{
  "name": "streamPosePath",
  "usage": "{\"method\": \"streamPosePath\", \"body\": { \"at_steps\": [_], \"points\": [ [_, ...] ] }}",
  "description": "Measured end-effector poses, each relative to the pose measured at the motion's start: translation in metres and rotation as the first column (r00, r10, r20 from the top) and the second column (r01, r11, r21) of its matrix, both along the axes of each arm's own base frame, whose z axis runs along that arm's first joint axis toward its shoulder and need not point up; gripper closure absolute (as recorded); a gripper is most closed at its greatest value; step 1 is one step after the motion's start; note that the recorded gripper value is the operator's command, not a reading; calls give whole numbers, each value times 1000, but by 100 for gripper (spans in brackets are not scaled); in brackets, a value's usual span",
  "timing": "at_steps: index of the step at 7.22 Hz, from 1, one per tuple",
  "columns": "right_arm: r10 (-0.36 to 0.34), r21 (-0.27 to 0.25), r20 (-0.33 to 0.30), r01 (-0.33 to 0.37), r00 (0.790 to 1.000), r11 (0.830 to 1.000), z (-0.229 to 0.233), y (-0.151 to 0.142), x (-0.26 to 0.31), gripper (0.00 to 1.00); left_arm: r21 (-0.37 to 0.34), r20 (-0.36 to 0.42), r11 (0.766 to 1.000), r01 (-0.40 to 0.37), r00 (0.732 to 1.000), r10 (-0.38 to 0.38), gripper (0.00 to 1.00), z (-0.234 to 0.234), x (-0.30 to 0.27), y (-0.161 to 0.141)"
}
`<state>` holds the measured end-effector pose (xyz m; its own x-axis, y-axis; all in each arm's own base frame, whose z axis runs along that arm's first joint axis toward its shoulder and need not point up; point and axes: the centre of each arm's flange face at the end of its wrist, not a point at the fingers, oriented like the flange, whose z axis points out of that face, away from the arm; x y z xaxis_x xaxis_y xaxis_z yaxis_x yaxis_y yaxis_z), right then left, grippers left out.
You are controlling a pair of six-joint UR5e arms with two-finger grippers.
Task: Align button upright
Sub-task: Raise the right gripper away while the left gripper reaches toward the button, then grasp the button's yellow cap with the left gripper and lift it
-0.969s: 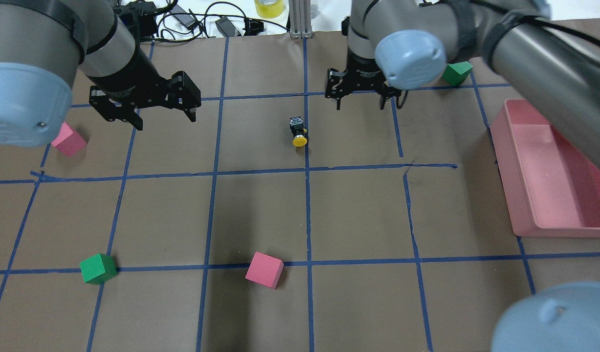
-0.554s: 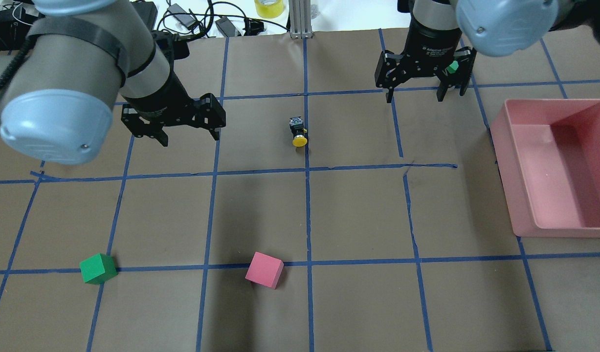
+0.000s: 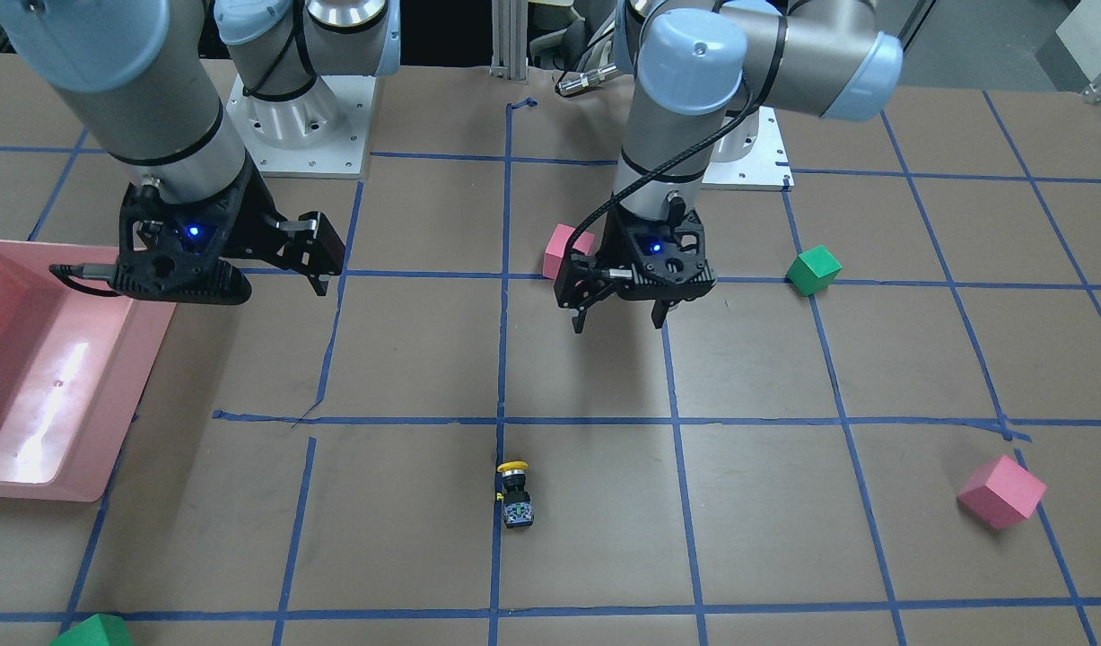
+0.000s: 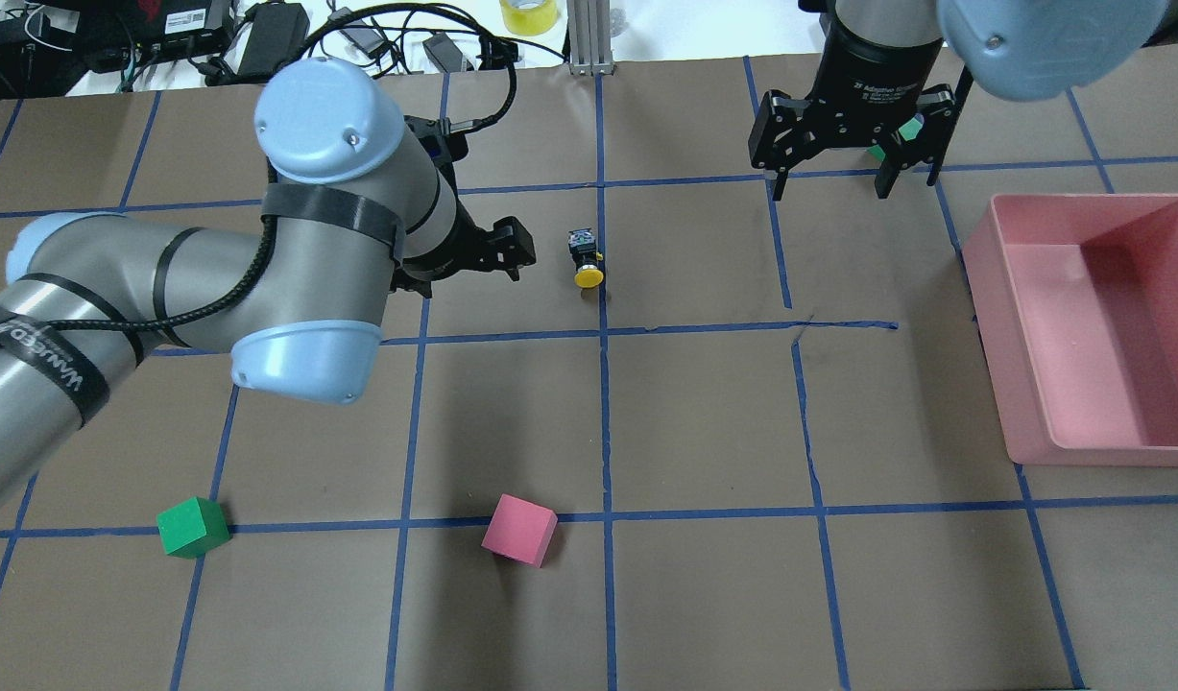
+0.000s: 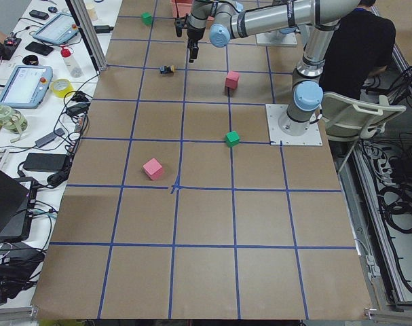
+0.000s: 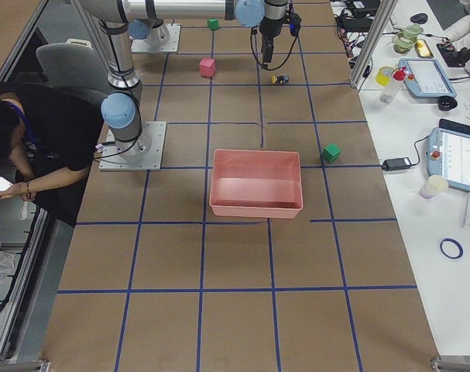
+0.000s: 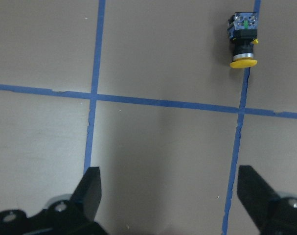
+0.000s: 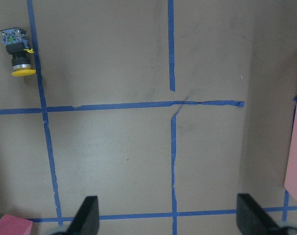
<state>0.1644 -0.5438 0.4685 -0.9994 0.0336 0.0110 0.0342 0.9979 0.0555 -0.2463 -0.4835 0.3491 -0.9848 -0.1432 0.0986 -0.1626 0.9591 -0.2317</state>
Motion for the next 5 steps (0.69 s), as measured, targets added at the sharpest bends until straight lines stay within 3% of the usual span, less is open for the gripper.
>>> {"method": "streamPosePath", "body": {
  "at_steps": [2,3,5],
  "points": [
    [-2,-9,-1,2,1000,1000,6,4,0,0,-80,-19,997,-9,1000,7,2,-34,-22,-3],
    [-5,-12,-5,5,1000,1000,8,5,0,0,-132,-26,991,-11,1000,7,8,-53,-30,-4],
    [-7,-11,-4,7,1000,1000,9,6,-1,0,-217,-40,974,-58,998,50,10,-83,-48,-7]
  ]
}}
